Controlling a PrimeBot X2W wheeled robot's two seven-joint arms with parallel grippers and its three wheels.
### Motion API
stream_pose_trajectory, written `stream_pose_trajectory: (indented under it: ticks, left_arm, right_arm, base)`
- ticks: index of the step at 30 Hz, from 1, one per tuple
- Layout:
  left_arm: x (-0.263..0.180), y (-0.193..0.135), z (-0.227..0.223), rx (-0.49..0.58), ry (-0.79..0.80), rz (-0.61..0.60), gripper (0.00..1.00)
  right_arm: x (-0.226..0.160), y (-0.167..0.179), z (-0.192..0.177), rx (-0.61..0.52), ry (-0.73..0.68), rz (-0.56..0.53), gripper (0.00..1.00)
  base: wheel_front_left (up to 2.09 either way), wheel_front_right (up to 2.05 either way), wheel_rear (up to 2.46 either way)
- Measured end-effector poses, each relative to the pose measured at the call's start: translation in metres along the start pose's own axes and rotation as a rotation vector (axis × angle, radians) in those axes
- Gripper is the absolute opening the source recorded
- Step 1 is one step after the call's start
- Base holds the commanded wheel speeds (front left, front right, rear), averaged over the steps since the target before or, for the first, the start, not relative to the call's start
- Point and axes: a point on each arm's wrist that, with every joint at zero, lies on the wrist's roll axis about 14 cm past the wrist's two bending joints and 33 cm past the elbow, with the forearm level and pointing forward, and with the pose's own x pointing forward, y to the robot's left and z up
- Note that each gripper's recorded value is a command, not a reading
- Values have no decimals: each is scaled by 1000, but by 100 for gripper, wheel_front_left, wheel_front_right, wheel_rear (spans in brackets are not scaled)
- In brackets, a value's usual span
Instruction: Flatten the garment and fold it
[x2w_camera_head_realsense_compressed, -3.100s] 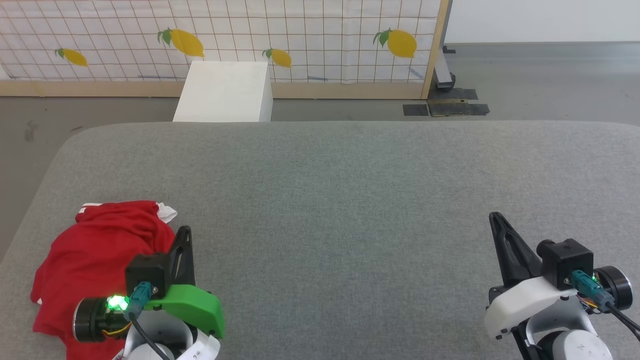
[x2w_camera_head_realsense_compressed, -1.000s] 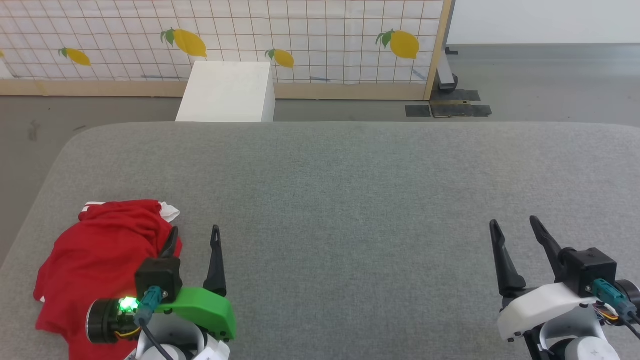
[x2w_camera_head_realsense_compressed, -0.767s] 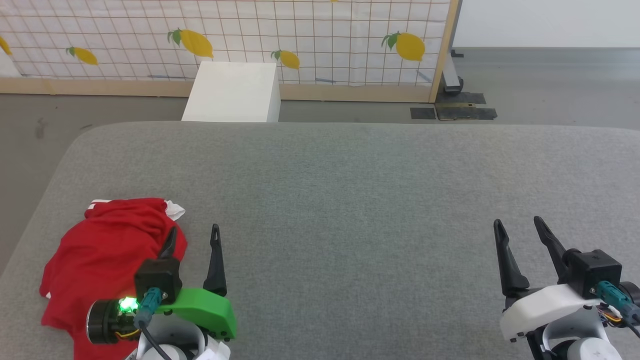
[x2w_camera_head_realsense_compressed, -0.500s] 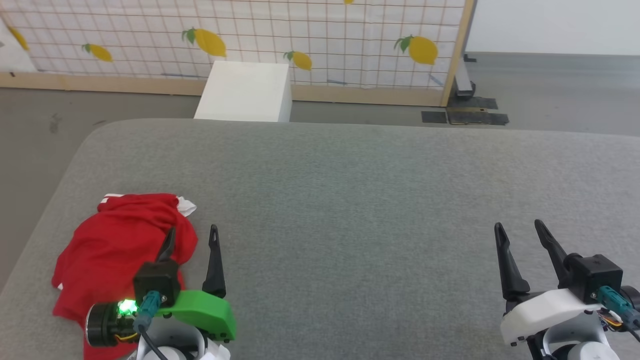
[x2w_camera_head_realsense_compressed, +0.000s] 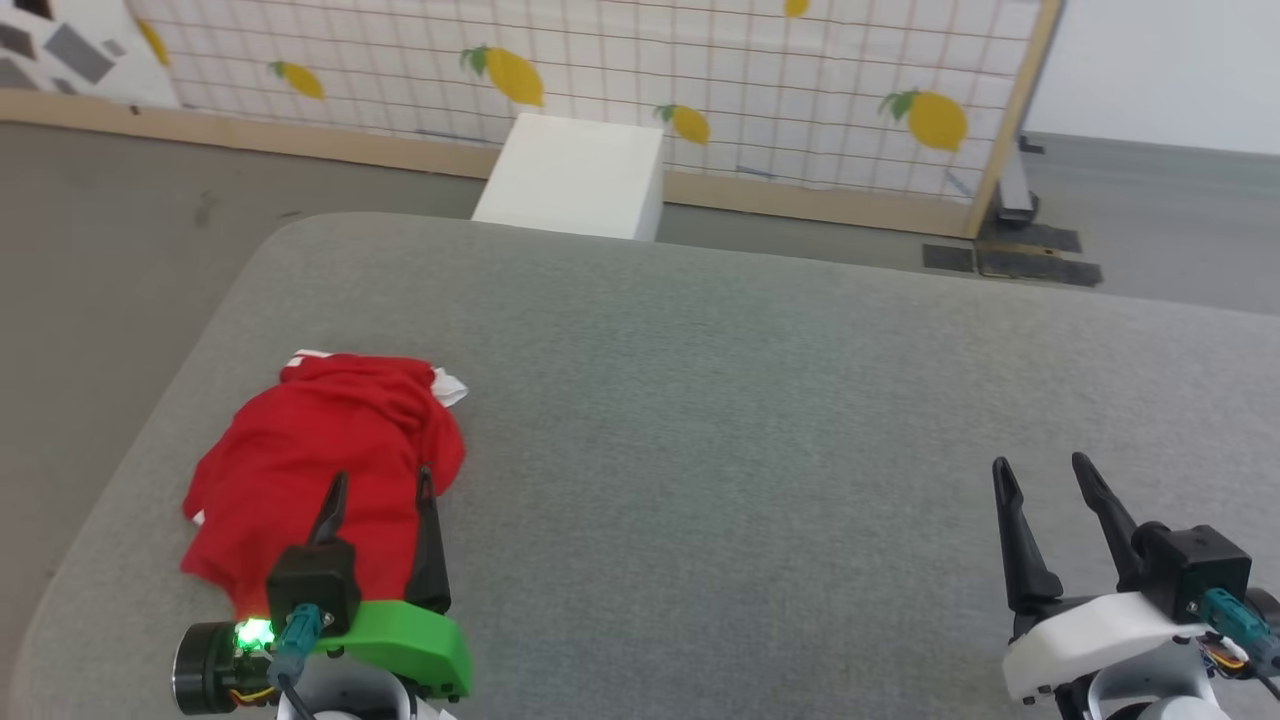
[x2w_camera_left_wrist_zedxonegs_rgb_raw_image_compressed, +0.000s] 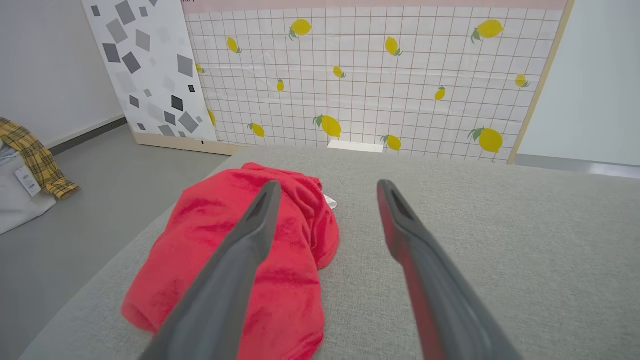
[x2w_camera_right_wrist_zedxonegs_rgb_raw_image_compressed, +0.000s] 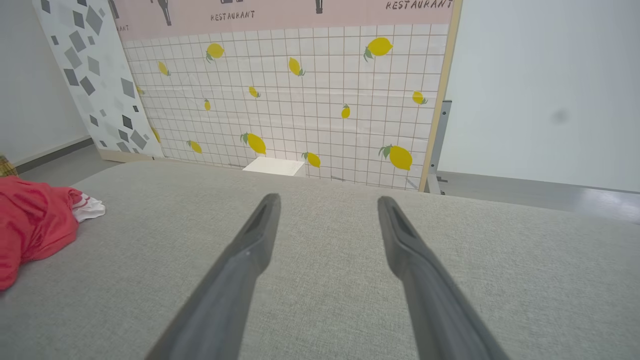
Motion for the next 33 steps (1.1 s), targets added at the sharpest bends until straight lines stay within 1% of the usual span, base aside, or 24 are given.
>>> stream_pose_trajectory:
  ticks: [20,33]
  left_arm:
    - [-36,50,0,-15,-20,178,100]
    - [-57,73,1,-11,-36,269,100]
  right_arm:
    - [17,46,-12,47,13,135,100]
    - [23,67,-18,71,19,196,100]
  base:
    - [0,0,0]
    - [0,0,0]
